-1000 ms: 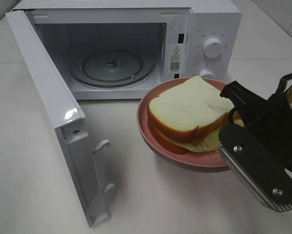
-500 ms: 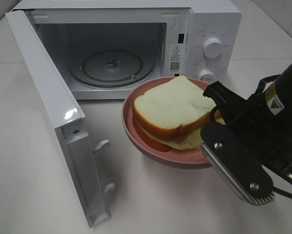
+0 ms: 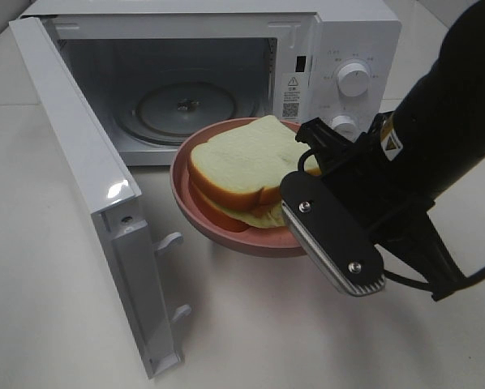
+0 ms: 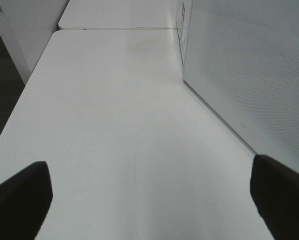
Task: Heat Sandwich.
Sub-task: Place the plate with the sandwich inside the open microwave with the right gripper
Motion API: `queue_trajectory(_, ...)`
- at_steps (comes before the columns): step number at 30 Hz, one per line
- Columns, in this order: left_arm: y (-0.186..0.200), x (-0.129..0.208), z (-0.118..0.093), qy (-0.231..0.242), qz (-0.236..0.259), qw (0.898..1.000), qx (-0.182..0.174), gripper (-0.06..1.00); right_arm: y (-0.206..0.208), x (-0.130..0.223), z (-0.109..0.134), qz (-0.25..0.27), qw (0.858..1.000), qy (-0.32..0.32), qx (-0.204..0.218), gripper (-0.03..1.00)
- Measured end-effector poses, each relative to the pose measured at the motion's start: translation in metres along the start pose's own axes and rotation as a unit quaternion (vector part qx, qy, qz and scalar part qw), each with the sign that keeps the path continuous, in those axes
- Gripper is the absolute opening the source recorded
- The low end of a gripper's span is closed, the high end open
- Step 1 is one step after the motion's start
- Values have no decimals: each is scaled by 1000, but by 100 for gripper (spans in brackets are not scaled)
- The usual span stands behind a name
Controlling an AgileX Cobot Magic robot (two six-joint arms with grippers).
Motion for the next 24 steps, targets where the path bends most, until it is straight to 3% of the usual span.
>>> queue_trajectory(24,0,0,0,0,0,1000,0,99,-31,-12,-59,0,1000,8,-2,5)
Point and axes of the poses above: a point on each arm's last joint axis where the gripper is mounted, y pointing back along that axis away from the gripper, z along the wrist's bending axis when the last joint is at zero, x = y × z, the point moved 8 cm from there along -y, pointing out along that axis toward the gripper, and after that the axes turned 3 degrees about -y, right-handed, at the moved point
